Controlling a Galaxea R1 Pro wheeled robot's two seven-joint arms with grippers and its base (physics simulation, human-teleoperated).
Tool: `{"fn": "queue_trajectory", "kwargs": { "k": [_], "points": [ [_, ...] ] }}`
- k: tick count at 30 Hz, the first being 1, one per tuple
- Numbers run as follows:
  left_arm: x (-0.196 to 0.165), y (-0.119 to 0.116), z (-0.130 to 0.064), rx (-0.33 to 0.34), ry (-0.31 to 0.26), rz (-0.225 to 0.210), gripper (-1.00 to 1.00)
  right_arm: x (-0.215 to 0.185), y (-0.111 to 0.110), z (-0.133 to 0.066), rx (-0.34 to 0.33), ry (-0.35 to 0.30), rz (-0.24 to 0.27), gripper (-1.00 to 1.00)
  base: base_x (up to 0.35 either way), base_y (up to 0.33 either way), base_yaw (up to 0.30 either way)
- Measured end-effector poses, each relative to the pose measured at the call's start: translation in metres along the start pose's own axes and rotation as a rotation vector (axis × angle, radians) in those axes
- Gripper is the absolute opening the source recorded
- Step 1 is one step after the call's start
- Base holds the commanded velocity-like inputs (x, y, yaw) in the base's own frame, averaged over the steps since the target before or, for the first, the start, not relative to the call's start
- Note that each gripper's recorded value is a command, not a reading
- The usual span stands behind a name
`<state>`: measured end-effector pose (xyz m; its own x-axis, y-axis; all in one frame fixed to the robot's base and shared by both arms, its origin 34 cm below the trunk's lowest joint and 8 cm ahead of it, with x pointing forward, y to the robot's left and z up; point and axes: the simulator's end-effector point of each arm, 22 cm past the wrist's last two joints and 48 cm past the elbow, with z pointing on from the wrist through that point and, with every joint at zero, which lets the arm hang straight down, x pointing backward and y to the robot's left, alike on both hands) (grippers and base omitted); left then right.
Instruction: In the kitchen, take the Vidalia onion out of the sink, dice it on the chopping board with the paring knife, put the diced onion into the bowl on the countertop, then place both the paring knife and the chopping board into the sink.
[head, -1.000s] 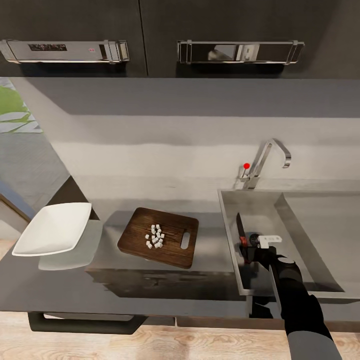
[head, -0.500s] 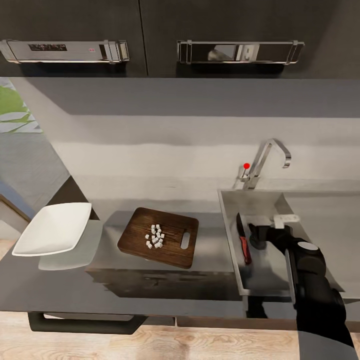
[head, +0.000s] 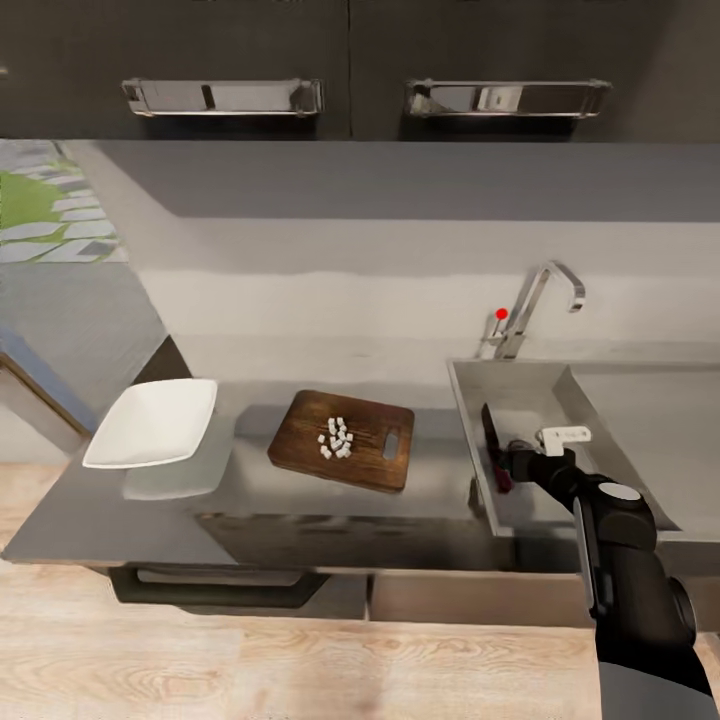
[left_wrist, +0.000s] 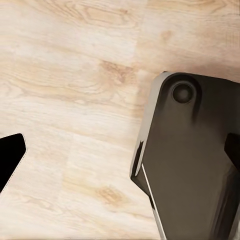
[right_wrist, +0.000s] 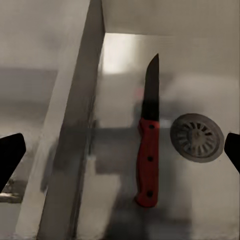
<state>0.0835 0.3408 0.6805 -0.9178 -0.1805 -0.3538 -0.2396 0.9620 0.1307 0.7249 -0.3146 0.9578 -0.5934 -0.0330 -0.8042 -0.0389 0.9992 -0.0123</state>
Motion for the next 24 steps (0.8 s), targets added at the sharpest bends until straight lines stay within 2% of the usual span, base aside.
{"fn": "queue_trajectory", "kwargs": {
  "k": [13,24],
  "points": [
    [-0.0004,-0.0001,0.0001,0.0,-0.001,-0.001,1.0,0.0002,0.0,-0.0001,0.0,0.0,0.0,1.0,0.004,0.293,0.0],
    [-0.0005,-0.0003,0.0001,0.001,-0.002,0.0,1.0,0.0003,0.0,-0.0003,0.001,0.001,-0.001,1.0,0.146,0.272,0.0]
  ]
}}
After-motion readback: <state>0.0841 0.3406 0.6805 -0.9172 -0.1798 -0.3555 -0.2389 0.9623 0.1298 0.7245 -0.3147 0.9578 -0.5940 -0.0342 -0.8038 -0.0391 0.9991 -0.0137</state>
